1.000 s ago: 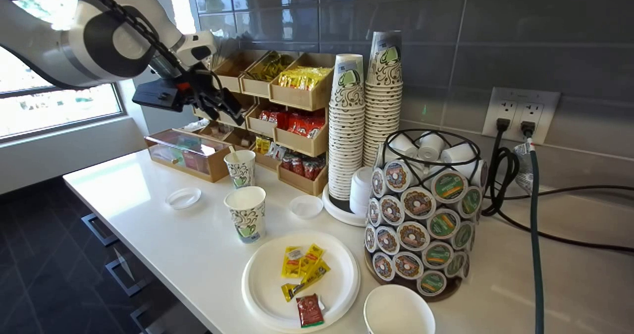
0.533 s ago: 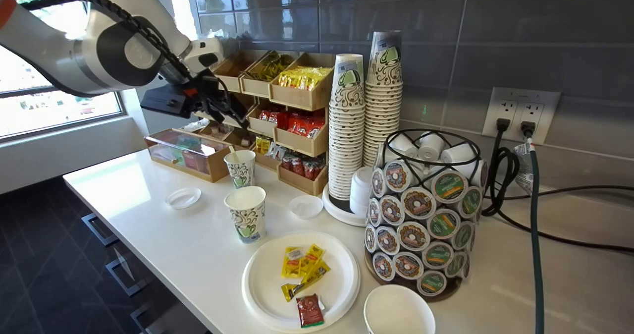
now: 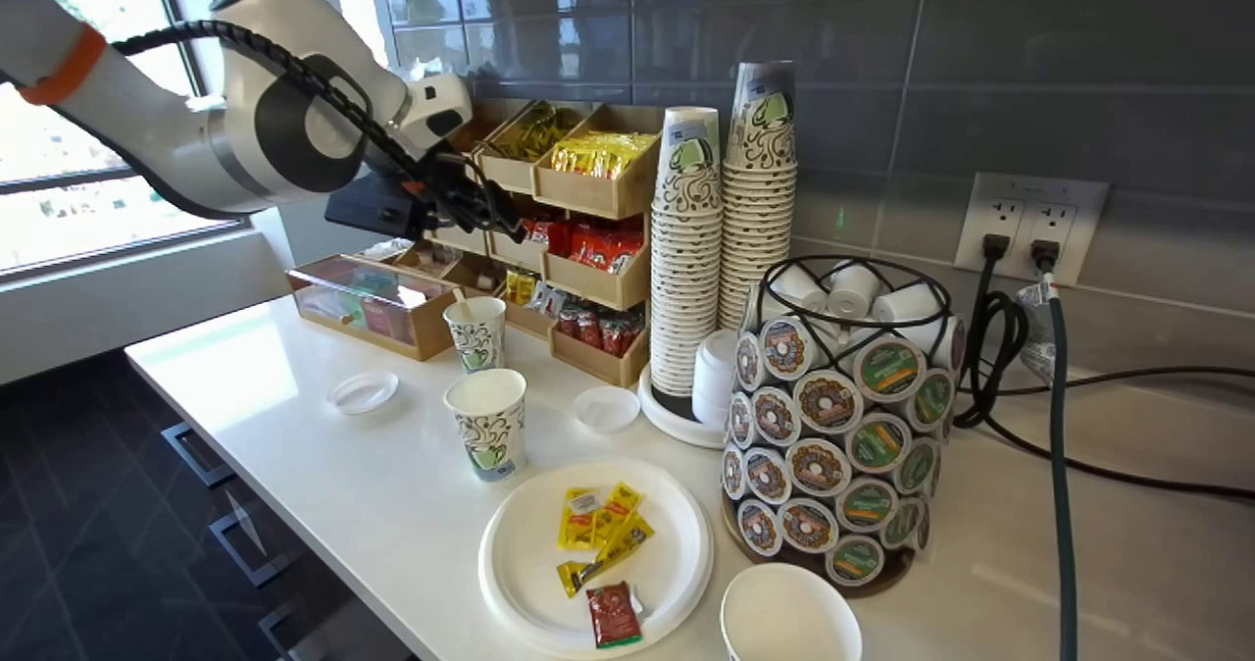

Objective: Pick up one red sachet from the middle far right tray and put on the white plate

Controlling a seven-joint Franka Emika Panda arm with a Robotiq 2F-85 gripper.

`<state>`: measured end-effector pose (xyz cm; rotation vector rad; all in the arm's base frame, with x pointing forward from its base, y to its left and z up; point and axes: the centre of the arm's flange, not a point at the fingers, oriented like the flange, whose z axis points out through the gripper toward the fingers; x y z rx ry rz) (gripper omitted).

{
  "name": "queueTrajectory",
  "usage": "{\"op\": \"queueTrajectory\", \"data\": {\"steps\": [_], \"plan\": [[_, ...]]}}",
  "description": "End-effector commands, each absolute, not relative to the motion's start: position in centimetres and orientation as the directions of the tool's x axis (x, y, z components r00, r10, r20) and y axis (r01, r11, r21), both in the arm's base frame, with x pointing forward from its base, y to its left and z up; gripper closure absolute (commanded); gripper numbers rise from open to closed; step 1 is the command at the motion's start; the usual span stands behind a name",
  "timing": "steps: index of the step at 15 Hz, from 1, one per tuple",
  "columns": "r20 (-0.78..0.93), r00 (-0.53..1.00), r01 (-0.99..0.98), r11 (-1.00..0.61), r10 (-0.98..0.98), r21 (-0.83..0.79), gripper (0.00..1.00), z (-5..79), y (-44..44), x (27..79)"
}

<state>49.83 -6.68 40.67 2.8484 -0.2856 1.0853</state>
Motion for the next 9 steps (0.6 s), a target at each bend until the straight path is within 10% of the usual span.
{"op": "queueTrajectory", "data": {"steps": [1, 9], "plan": [[0.714, 0.679, -0.225, -0.974, -0.171, -0.020, 0.00, 38.0, -6.5, 53.5], [0.716, 0.666, -0.240, -0.969, -0.209, -0.060, 0.00, 36.5, -7.3, 56.5]]}}
